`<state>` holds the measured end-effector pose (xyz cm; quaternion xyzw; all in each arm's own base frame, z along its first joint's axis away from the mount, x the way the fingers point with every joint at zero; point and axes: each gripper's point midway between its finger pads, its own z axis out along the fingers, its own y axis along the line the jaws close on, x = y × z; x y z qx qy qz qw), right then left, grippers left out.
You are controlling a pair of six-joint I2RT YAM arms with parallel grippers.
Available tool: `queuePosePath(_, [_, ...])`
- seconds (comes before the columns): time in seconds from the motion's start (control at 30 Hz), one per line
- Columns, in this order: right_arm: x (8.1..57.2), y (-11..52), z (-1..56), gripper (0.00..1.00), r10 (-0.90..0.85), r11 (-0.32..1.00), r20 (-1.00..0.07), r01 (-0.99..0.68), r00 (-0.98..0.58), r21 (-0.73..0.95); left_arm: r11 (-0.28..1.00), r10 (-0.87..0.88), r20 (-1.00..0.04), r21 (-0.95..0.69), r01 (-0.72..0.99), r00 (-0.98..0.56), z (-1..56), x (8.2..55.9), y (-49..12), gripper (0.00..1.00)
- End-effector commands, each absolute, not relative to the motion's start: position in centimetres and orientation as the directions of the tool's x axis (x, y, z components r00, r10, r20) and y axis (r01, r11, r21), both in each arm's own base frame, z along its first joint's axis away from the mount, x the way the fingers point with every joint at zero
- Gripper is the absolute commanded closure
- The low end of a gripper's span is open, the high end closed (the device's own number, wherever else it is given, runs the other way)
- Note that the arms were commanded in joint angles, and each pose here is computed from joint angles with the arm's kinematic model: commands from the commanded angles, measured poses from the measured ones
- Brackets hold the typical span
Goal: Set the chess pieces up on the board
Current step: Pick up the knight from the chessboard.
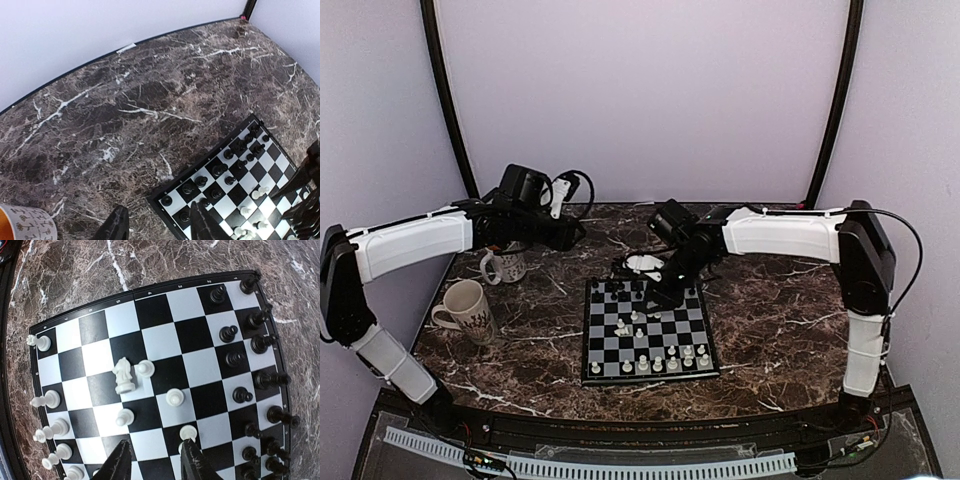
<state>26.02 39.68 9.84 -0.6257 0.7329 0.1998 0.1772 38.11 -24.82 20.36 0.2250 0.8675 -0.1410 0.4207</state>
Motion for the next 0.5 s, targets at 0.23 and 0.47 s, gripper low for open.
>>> queuePosePath(0.23, [23.3,44.1,8.1,0.66,-0.889,0.001,-0.457,-0.998,-0.027,0.056,0.885,0.21,-0.859,-0.036,0.464,-0.467,24.3,37.9,-22.7,0.56])
queuePosePath(0.47, [23.0,44.3,6.5,0.65,-0.906,-0.011,-0.423,-0.998,-0.013,0.056,0.89,0.212,-0.866,-0.021,0.456,-0.453,24.6,37.8,-22.3,0.56])
